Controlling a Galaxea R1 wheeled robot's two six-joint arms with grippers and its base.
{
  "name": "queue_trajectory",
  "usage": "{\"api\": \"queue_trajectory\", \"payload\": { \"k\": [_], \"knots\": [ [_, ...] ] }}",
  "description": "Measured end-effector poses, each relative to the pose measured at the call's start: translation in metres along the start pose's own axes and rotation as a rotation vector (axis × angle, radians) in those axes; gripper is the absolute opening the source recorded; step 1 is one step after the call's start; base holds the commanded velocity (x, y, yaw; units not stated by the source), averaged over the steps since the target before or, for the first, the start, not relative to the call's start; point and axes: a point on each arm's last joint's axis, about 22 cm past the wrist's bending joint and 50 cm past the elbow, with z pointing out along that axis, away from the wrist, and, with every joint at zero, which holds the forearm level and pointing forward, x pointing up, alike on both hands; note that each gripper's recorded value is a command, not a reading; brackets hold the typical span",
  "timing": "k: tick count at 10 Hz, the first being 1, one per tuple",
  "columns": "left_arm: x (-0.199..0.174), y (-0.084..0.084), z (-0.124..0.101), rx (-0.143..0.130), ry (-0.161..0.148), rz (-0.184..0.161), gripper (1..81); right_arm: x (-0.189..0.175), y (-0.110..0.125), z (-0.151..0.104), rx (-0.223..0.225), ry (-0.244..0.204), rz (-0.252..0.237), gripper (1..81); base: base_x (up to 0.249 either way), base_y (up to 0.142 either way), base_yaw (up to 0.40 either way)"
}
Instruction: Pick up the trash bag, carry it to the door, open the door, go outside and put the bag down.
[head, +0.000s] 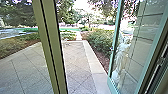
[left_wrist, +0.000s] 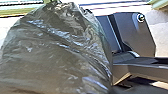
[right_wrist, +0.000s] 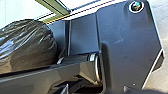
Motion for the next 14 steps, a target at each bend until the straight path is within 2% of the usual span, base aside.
{"api": "queue_trajectory", "payload": {
  "k": [1,2,3,4,14],
  "knots": [
    [0.002,0.018,0.004,-0.027,0.003,0.000,1.0,0.000,0.007,-0.001,-0.010,0.001,-0.001,81.1,0.000,-0.110,0.000],
    [-0.001,0.011,0.002,-0.018,0.000,-0.001,1.0,-0.005,-0.012,0.003,0.014,-0.004,0.012,81.1,0.000,-0.113,0.000],
    [-0.001,0.003,0.000,-0.006,-0.001,0.000,1.0,-0.005,-0.011,0.002,0.013,-0.004,0.009,81.1,0.000,-0.117,0.000],
    [0.000,0.004,0.001,-0.006,0.000,0.000,1.0,-0.004,-0.002,0.000,0.003,-0.003,0.002,81.1,0.000,-0.124,0.000],
    [-0.001,0.006,0.001,-0.009,0.000,0.000,1.0,-0.012,-0.003,0.001,0.002,-0.010,0.007,81.1,0.000,-0.126,0.000]
  ]
}}
